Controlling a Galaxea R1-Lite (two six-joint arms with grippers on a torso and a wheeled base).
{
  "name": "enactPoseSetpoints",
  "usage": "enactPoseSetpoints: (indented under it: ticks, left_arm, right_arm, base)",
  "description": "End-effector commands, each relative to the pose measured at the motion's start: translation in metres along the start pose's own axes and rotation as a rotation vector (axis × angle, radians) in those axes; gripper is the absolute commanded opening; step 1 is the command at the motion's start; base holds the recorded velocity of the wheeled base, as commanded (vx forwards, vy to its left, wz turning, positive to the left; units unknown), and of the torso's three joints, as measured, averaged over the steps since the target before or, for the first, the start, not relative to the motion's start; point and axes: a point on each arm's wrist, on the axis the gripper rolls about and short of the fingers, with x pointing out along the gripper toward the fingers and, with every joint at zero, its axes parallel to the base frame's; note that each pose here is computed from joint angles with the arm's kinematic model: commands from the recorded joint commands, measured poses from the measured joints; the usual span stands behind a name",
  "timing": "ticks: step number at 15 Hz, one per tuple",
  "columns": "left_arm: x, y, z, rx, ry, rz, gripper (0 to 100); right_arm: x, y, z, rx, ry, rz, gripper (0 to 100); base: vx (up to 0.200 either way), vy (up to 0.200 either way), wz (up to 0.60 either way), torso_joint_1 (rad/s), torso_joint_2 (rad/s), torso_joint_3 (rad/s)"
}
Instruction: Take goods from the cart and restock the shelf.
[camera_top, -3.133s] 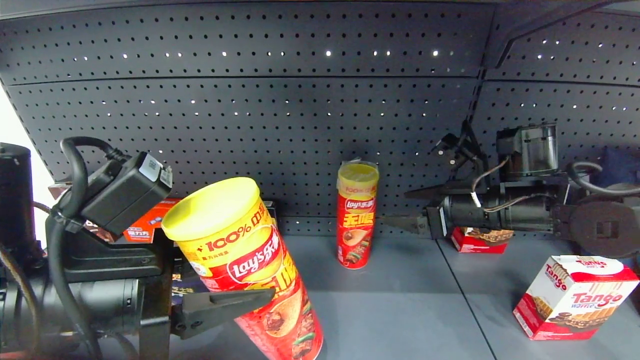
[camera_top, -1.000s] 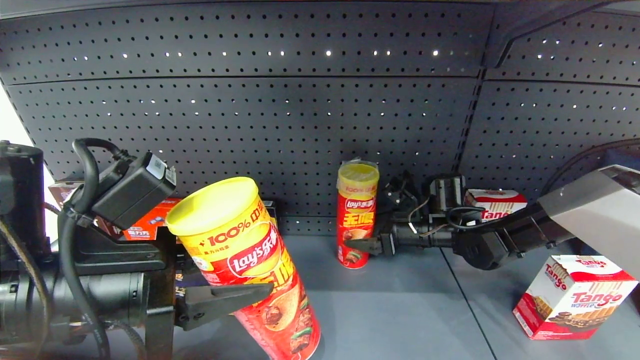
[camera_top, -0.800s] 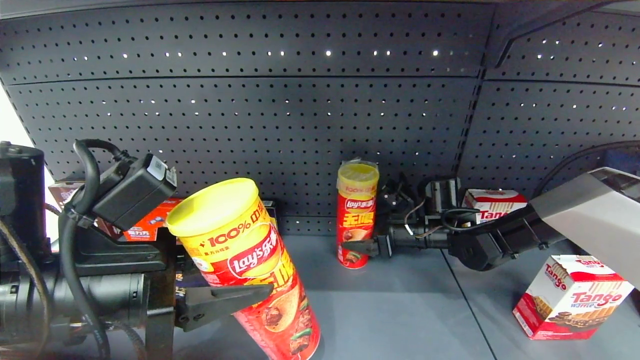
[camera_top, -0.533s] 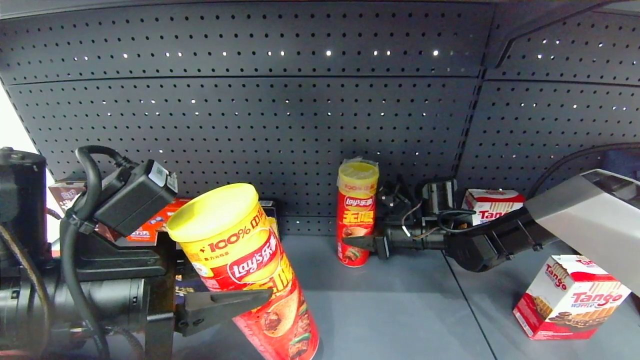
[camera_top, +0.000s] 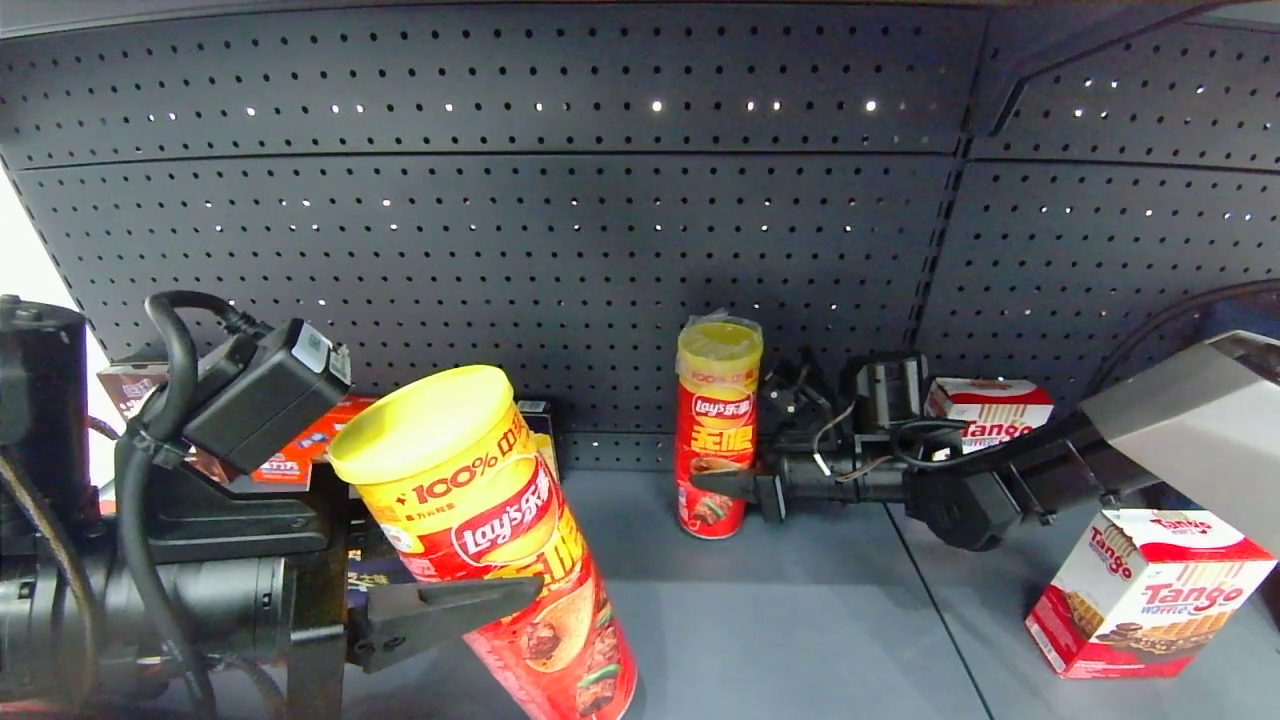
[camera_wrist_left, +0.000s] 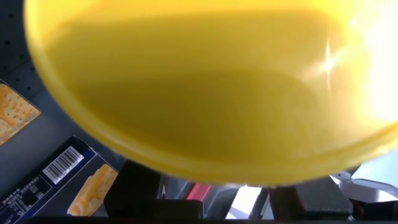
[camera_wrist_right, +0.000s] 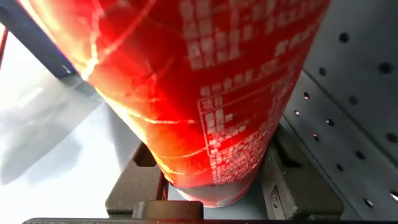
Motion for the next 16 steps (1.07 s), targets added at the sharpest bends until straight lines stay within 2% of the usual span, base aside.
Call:
enactPoseSetpoints:
  ticks: [1,3,6,9,16]
  left_arm:
    - [-0.001,0.0,0.002,-0.004,-0.006,0.001,0]
    - [-0.002,-0.001,0.004,-0.024,-0.014,0.001,0]
    - [-0.003,-0.001,0.008,-0.018,-0.028,0.005,0]
    - [-0.003,-0.001,0.007,-0.019,-0.027,0.01,0]
    - [-0.005,0.002,0.008,-0.027,-0.031,0.031,0]
  right_arm:
    - [-0.022,0.016,0.016,-0.018,-0.019,-0.027,0]
    - [-0.038,0.037,0.021,-0.02,-0.017,-0.007,0]
    - [-0.062,0.065,0.024,-0.02,-0.012,0.012,0]
    - [-0.08,0.087,0.014,-0.003,0.016,0.025,0]
    - [-0.089,0.112,-0.009,-0.002,-0.005,0.06,0]
  base:
    - [0.0,0.0,0.0,0.0,0.0,0.0]
    - [0.0,0.0,0.0,0.0,0.0,0.0]
    - [0.0,0.0,0.0,0.0,0.0,0.0]
    - [0.0,0.0,0.0,0.0,0.0,0.0]
    - [0.0,0.0,0.0,0.0,0.0,0.0]
